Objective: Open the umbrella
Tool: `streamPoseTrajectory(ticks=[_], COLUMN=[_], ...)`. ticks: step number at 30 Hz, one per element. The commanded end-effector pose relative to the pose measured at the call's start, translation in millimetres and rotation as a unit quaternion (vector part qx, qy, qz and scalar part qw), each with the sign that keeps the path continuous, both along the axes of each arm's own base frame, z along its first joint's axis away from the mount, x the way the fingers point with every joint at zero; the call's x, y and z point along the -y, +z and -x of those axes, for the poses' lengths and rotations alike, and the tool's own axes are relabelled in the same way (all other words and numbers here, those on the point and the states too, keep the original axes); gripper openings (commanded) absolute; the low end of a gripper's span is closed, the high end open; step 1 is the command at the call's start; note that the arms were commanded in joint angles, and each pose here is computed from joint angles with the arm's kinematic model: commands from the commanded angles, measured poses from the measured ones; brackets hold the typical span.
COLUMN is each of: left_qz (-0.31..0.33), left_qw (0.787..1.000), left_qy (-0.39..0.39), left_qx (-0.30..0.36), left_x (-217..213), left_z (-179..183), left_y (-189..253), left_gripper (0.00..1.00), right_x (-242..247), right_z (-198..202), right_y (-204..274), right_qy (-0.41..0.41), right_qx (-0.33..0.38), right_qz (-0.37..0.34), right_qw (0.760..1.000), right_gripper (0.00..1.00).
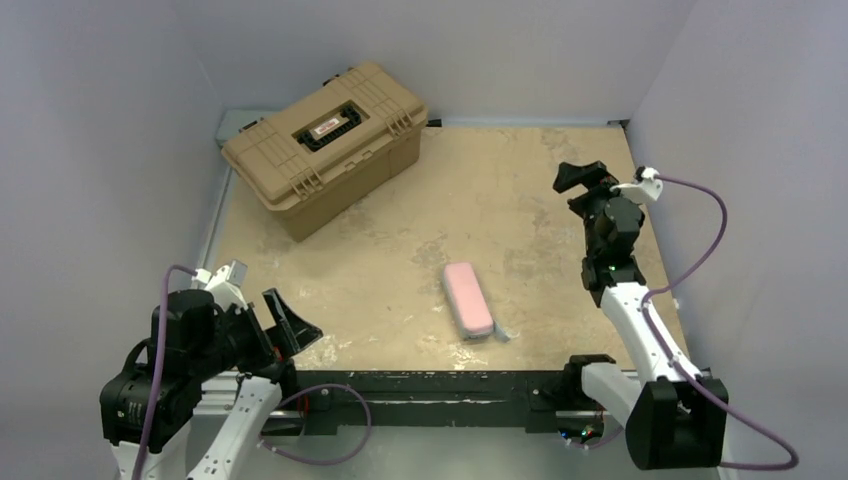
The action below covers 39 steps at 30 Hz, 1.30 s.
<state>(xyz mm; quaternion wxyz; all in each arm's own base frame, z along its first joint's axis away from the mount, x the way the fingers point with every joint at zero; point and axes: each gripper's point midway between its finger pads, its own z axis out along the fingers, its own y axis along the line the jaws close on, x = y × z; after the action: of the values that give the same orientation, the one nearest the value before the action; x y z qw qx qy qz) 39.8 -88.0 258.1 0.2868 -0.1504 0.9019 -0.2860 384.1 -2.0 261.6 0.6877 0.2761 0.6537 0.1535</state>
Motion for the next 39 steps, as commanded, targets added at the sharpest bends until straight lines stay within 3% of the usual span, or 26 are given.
streamPoseTrajectory(ticks=[1, 4, 7, 9, 13, 16, 21, 23, 26, 32, 39], left_qz=[-0.027, 0.011, 0.082, 0.130, 0.135, 0.176, 0.235, 0.273, 0.235, 0.162, 0.103], left_qw=[0.994, 0.999, 0.994, 0.989, 0.989, 0.984, 0.967, 0.959, 0.969, 0.985, 0.993], left_qy=[-0.008, -0.003, -0.010, -0.017, -0.013, -0.028, -0.013, -0.034, -0.037, -0.052, -0.051], left_qx=[-0.106, -0.052, -0.077, -0.067, -0.061, -0.029, -0.096, -0.065, -0.064, -0.034, -0.027], left_x=[-8.4, -2.6, 16.4, 29.3, 30.0, 44.5, 56.8, 65.4, 60.1, 48.0, 35.5], left_z=[41.3, 51.0, 65.3, 67.8, 76.7, 78.0, 82.1, 74.2, 71.5, 58.3, 44.6], left_y=[-27.0, -27.5, -40.8, -43.5, -37.5, -23.0, -29.2, -19.6, -15.9, 2.6, 1.4], left_gripper=[1.00, 1.00, 1.00, 1.00, 1.00, 1.00, 1.00, 1.00, 1.00, 1.00, 1.00], right_x=[-32.4, -48.9, -70.0, -84.0, -128.9, -146.2, -170.9, -177.7, -191.3, -206.8, -212.6], right_z=[24.1, 29.0, 30.3, 32.5, 39.9, 52.1, 76.8, 90.3, 113.2, 158.1, 176.2], right_y=[-35.3, -22.3, 0.0, 3.1, -6.9, -21.3, -48.6, -62.4, -78.8, -132.4, -165.4], right_qy=[0.062, 0.113, 0.174, 0.191, 0.252, 0.272, 0.336, 0.353, 0.377, 0.426, 0.444], right_qx=[-0.074, -0.091, -0.105, -0.143, -0.234, -0.285, -0.319, -0.340, -0.354, -0.417, -0.437], right_qz=[-0.124, -0.110, -0.055, -0.005, 0.075, 0.086, 0.088, 0.081, 0.076, 0.085, 0.070], right_qw=[0.988, 0.983, 0.977, 0.971, 0.936, 0.915, 0.882, 0.868, 0.852, 0.798, 0.779], right_gripper=[0.99, 0.96, 0.92, 0.96, 0.99, 0.98, 0.99, 0.99, 0.99, 0.98, 0.98])
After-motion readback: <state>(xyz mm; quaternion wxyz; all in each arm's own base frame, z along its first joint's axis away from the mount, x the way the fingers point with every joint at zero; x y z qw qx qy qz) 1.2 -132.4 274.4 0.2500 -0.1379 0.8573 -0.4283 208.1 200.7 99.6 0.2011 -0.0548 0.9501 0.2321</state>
